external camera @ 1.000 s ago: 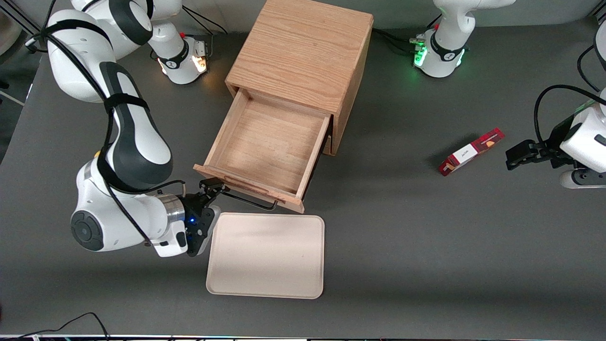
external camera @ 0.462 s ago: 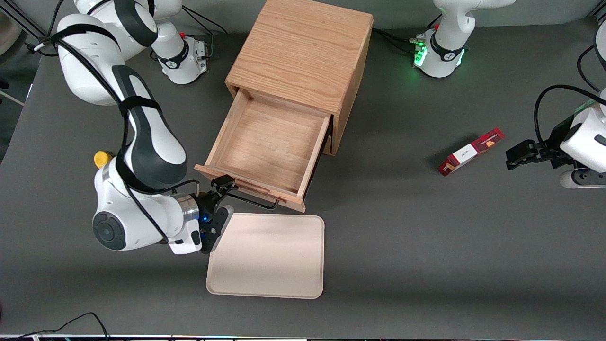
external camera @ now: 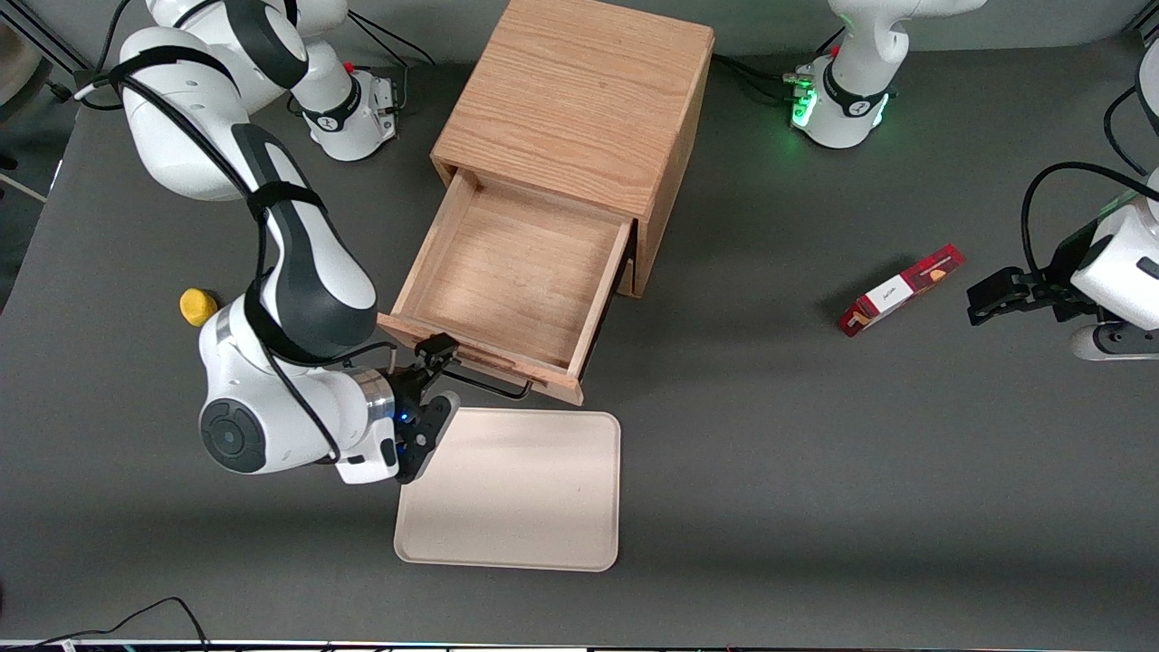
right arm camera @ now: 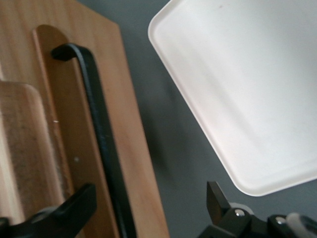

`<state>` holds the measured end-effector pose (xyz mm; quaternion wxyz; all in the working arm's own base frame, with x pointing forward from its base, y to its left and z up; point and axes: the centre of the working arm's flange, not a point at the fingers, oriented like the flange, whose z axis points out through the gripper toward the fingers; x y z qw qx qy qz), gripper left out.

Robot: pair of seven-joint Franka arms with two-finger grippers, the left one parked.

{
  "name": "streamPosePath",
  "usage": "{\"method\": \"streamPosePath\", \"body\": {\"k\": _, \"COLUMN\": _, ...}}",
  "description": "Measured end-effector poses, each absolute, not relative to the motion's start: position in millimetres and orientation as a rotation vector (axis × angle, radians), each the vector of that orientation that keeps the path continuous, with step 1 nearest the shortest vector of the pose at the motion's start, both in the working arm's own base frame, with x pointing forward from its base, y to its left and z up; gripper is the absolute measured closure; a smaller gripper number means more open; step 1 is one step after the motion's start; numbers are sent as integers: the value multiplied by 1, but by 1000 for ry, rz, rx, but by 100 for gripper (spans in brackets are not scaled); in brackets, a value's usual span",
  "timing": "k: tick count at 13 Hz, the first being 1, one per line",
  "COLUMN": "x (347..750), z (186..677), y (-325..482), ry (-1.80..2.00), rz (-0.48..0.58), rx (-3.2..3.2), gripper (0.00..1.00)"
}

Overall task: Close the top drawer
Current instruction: 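Press the right gripper against the drawer front beside the black handle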

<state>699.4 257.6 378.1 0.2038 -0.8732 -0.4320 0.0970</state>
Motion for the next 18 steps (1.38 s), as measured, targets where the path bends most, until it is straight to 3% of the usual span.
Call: {"method": "streamPosePath", "body": {"k": 18, "x": 696, "z": 371, "y": 276, "ry": -1241, "rz": 267, "rx": -2450, "gripper": 0}}
